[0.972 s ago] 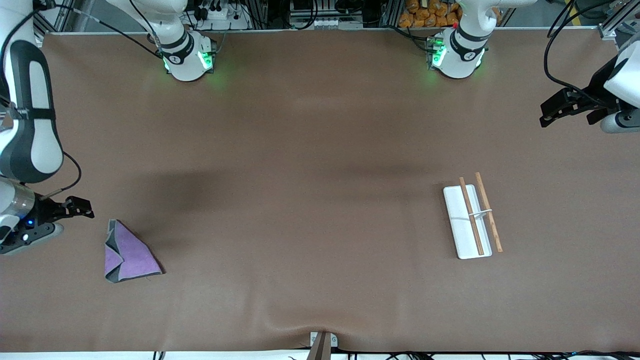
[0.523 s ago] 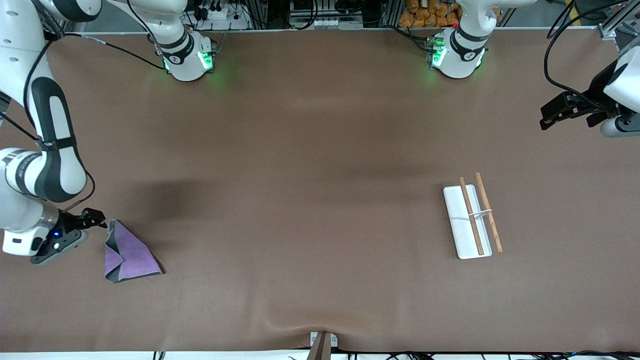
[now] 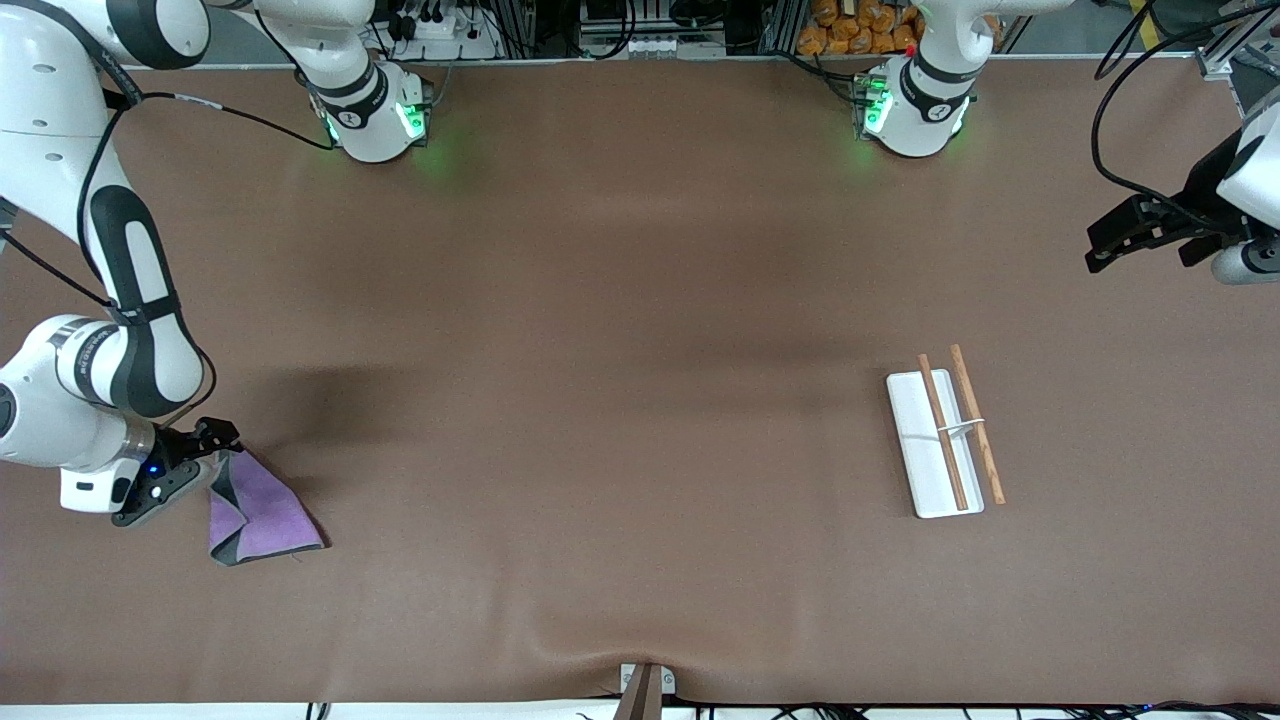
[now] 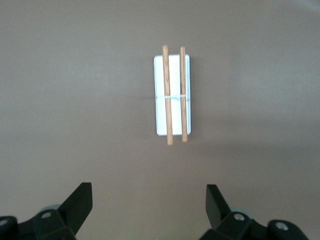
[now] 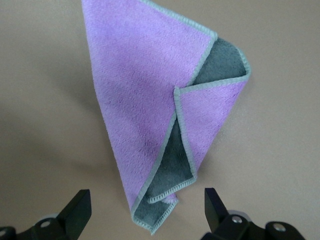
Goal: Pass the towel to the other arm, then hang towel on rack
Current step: 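Close the right gripper on the purple towel's corner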
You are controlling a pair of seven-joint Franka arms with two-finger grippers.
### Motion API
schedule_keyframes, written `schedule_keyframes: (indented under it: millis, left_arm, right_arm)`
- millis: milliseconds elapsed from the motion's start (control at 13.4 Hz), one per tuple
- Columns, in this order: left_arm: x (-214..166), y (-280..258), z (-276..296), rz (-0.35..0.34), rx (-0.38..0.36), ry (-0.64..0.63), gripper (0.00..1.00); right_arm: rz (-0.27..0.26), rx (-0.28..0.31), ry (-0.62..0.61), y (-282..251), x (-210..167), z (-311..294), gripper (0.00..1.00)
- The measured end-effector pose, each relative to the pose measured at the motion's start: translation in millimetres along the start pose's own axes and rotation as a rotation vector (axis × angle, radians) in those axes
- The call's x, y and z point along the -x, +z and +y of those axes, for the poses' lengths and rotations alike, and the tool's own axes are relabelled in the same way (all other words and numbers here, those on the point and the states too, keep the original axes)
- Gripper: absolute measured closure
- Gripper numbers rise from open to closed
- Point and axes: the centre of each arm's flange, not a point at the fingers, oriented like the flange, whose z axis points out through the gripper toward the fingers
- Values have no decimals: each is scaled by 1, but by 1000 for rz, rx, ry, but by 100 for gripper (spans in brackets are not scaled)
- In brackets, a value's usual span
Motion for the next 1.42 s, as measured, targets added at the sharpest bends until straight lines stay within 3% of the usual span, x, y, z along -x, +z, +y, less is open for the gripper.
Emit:
schedule_keyframes:
  millis: [299, 1196, 1420]
  left_arm:
    - [-3, -1, 1, 24, 3, 2, 0]
    - [-5, -1, -7, 24, 2, 10, 0]
    - [-6, -1, -9, 24, 2, 8, 0]
  right_arm:
    - [36, 42, -7, 17, -6, 1, 0]
    - [44, 48, 0, 50, -5, 1, 0]
    - [43, 48, 3, 53, -3, 2, 7]
